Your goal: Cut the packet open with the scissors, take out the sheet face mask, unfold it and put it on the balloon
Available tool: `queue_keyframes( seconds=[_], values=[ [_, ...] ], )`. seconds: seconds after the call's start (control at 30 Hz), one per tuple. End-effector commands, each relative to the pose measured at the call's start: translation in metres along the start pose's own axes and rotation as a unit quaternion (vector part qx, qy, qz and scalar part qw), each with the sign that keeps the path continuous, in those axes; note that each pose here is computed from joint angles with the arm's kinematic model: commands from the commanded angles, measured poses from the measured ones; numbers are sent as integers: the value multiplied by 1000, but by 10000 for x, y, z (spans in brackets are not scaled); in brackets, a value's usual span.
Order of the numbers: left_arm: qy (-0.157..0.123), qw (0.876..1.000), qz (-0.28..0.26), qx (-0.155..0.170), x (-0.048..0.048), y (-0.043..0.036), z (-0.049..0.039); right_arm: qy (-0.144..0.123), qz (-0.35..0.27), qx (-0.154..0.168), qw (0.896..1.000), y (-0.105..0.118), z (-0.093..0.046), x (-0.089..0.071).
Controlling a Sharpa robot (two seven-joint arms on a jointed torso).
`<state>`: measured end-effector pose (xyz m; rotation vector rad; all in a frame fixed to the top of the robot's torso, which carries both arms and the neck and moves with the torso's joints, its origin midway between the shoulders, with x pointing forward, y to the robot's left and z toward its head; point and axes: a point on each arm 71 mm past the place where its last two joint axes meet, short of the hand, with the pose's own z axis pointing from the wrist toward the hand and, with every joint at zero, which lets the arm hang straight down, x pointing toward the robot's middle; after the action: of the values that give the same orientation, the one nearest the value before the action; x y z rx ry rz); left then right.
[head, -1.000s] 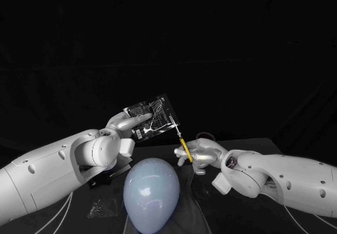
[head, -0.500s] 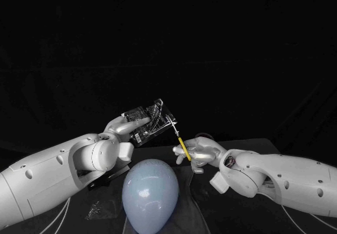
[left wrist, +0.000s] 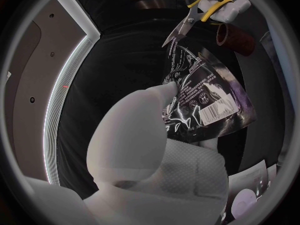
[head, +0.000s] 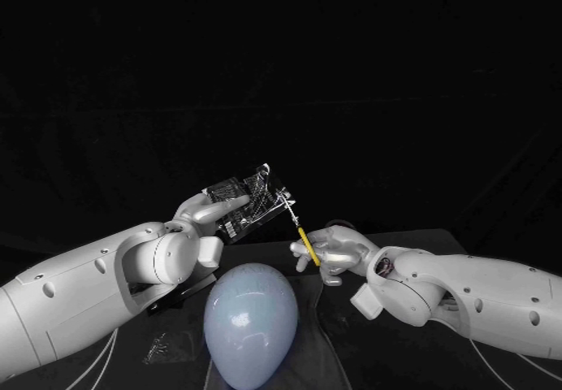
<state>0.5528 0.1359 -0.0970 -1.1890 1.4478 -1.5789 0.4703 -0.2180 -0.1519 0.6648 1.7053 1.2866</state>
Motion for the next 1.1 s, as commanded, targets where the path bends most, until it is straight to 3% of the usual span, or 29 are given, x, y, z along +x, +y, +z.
queue_keyframes(
  seconds=[0.03, 0.57, 1.1],
  values=[
    [2, 1000, 0, 8, -8, -6, 1, -5, 2, -5, 1000, 18, -3, -27],
    [11, 1000, -1, 14, -35, -15, 8, -3, 1, 7, 1000, -12, -18, -56],
    [18, 1000, 2, 12, -26, -13, 0, -12, 8, -8, 1000, 15, 0, -50]
  ],
)
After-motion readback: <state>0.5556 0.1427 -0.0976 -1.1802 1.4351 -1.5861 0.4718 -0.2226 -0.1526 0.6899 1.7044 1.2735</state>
